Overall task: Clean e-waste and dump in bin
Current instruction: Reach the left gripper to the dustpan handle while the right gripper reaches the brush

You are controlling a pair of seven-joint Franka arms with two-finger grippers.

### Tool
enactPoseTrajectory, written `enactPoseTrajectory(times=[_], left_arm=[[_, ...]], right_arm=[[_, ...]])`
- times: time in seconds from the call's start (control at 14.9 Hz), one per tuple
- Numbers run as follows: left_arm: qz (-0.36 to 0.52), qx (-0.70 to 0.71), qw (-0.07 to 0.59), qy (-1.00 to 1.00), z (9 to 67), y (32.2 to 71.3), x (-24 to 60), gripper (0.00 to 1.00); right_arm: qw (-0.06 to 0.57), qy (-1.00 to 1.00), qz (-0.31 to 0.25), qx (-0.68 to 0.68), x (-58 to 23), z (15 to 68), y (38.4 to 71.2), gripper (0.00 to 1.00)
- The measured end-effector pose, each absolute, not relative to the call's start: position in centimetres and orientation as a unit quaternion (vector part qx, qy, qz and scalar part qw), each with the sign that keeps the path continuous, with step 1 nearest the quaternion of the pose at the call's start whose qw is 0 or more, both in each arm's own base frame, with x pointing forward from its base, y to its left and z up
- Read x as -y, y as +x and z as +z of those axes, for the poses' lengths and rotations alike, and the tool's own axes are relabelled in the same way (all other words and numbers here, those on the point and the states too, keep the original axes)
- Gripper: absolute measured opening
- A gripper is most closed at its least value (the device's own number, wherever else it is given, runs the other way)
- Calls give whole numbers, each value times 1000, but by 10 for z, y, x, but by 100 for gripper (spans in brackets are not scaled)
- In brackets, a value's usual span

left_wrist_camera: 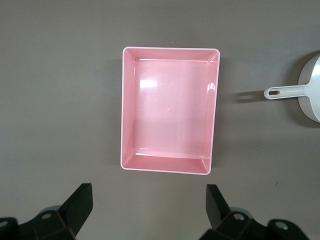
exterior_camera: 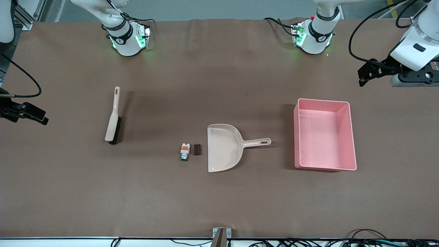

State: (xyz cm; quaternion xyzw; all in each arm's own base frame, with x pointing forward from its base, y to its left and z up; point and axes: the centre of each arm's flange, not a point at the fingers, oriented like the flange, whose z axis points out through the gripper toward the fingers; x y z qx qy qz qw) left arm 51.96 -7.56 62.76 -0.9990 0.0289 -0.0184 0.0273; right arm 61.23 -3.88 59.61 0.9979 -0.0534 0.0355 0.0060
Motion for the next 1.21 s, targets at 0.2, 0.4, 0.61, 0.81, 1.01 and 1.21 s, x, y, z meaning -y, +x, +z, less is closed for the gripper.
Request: enactPoseTrajectory(times=[0.2,0.4,0.61,0.81,1.01,1.21], left_arm=[[-19,-29,27,-999,628,520,76,100],[-18,-32,26,-999,627,524,76,100],[-3,-52,14,-999,602,541,89,100],[-12,-95,-4,-995,559,568,138,100],[-16,-145,-26,-989,514,582,195,100],[-13,-225,-46,-973,478,585,240,100]], right_arm=[[6,998,36,52,38,596,612,100],[6,998,35,47,31,596,613,100],[5,999,17,40,22,589,610,100],[5,999,2,33,13,576,609,100],[5,1000,0,29,9,530,613,100],[5,999,-20,28,10,462,610,100]])
